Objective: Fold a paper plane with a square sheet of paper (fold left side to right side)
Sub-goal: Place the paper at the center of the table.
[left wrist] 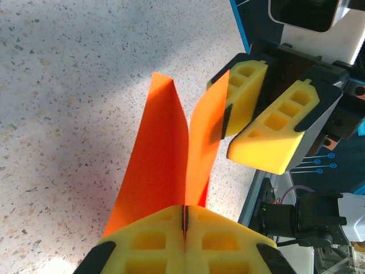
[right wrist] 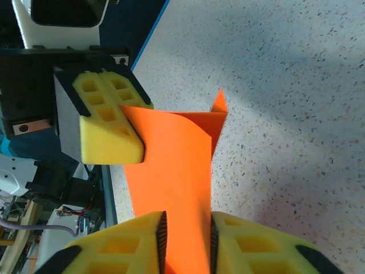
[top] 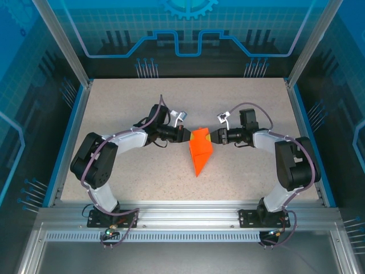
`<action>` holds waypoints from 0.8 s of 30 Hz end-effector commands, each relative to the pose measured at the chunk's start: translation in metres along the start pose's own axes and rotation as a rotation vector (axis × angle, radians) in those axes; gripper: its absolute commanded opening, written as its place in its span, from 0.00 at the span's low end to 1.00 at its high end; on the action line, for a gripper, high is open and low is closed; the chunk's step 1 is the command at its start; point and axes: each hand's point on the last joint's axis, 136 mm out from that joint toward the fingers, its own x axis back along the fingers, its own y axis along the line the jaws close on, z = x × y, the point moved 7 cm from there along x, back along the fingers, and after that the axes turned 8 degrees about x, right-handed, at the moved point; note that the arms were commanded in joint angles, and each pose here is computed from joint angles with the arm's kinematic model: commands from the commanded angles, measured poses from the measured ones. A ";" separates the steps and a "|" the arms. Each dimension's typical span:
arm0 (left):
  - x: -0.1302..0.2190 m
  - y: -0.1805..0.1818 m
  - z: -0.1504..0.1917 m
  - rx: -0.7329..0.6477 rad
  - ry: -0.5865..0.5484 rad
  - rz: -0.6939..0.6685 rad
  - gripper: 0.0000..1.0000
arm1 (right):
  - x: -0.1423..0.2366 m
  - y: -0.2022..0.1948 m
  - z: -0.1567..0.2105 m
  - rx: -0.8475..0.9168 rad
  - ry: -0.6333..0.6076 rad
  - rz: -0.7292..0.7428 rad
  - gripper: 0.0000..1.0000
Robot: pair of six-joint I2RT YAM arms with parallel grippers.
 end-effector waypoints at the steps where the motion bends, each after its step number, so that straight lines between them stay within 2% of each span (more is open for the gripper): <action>1: -0.003 -0.002 -0.005 -0.034 0.003 -0.007 0.04 | 0.006 0.005 -0.006 0.011 0.006 0.018 0.18; 4: -0.002 -0.004 -0.007 -0.046 -0.004 -0.015 0.16 | 0.005 0.005 -0.003 -0.044 0.030 0.047 0.05; 5: 0.000 -0.005 -0.008 -0.053 -0.011 -0.026 0.23 | 0.004 0.005 0.000 -0.074 0.045 0.062 0.03; 6: 0.001 -0.006 -0.009 -0.057 -0.016 -0.044 0.30 | 0.004 0.005 -0.007 -0.082 0.044 0.083 0.01; 12: 0.018 -0.016 -0.017 -0.128 -0.082 -0.191 0.52 | -0.002 -0.003 -0.003 -0.288 0.084 0.173 0.00; 15: 0.028 -0.022 -0.013 -0.181 -0.116 -0.308 0.55 | -0.006 -0.009 -0.004 -0.382 0.099 0.212 0.00; 20: 0.029 -0.036 0.012 -0.291 -0.098 -0.458 0.56 | -0.019 -0.015 -0.019 -0.451 0.122 0.235 0.00; 24: 0.022 -0.044 0.036 -0.329 -0.054 -0.485 0.59 | -0.024 -0.024 -0.030 -0.496 0.124 0.268 0.00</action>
